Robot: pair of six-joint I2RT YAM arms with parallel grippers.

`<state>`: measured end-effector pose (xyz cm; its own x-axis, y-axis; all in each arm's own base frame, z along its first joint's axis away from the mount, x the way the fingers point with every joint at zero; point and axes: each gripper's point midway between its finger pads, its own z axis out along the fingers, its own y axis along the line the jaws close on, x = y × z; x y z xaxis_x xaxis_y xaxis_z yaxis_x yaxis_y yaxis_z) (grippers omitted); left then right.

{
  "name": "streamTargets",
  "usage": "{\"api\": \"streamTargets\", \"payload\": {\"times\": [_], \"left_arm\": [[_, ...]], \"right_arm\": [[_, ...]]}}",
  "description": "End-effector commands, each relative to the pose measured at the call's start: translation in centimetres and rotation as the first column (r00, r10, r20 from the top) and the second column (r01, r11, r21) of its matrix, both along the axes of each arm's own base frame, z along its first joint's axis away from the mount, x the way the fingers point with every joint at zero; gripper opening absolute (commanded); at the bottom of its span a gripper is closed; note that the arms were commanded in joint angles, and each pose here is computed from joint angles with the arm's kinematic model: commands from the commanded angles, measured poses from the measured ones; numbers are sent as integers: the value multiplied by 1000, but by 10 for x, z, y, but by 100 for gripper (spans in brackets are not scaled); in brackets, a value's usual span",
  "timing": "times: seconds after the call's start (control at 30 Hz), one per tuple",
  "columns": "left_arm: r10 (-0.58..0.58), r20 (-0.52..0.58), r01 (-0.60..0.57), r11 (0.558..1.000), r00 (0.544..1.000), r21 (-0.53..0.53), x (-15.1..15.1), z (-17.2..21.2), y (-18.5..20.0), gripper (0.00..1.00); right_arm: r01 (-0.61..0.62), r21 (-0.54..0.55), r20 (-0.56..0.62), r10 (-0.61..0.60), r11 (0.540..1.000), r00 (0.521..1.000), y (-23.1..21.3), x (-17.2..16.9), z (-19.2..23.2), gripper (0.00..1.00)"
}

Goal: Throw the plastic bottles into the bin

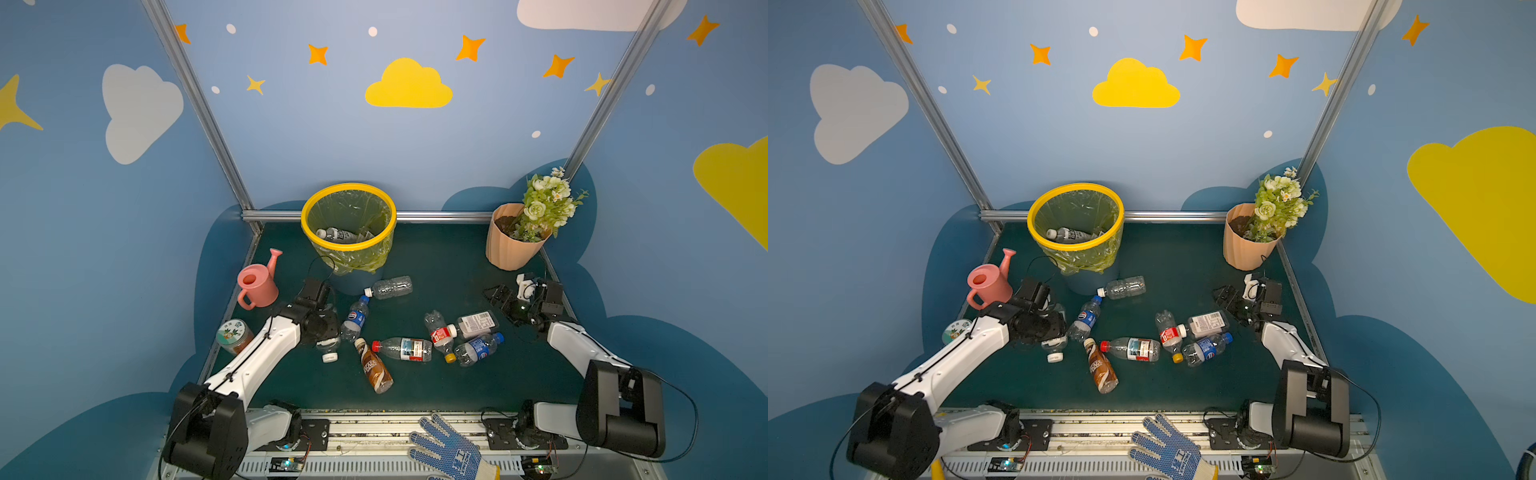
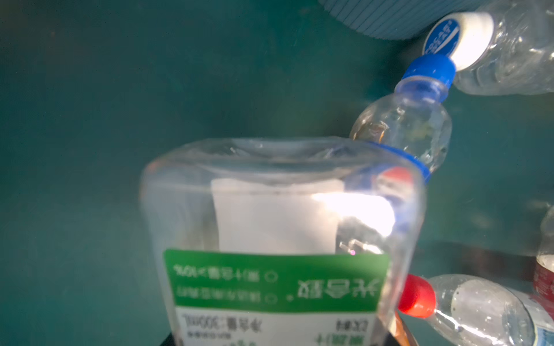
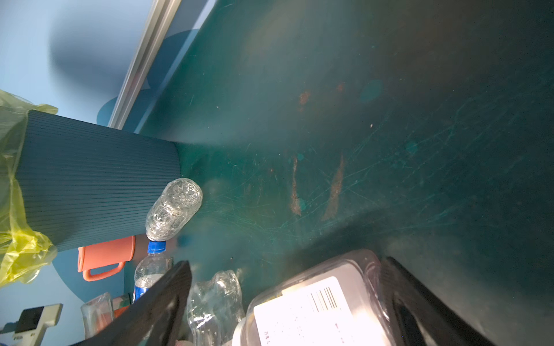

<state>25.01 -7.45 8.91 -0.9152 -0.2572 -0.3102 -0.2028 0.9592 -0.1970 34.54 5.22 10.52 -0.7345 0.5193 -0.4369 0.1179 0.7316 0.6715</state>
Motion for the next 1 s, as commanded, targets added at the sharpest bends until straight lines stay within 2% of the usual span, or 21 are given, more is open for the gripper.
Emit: {"api": "streamTargets", "payload": {"times": [0.0,0.07,0.17,0.27,0.37,0.43,0.53,0.7,0.8,0.9,0.97], "left_arm": [[79,87,-76,996,993,-42,-2,18,4,57],[113,168,-100,991,979,-83,-1,34,4,56],[153,337,-110,983,929,-144,6,70,6,53],[147,494,-84,985,857,-148,12,115,9,51],[108,645,-42,992,756,-116,15,172,12,51],[86,736,-37,996,672,-82,16,215,18,50],[53,860,-20,999,507,-50,13,287,22,49],[37,985,23,999,169,-41,2,390,20,44],[31,1000,62,998,-2,-31,-1,432,11,42],[7,995,90,996,-99,2,7,456,-4,42],[-36,995,86,995,-89,44,26,462,-16,43]], "right_arm": [[-13,-2,37,13,1000,999,1,2,15,95],[-10,2,41,10,1000,999,1,2,17,96],[-10,7,52,10,1000,999,2,2,20,95],[-13,8,57,13,1000,998,3,1,23,95],[-26,1,74,26,1000,997,5,0,27,95],[-28,-10,81,29,1000,996,4,-1,30,95],[-25,-26,86,28,999,996,3,-2,32,95],[-22,-37,88,25,999,996,3,-6,34,95],[-20,-47,94,24,999,995,2,-8,39,95],[-17,-64,101,23,998,995,1,-10,45,95],[-10,-74,110,18,997,994,0,-11,49,95]]}}
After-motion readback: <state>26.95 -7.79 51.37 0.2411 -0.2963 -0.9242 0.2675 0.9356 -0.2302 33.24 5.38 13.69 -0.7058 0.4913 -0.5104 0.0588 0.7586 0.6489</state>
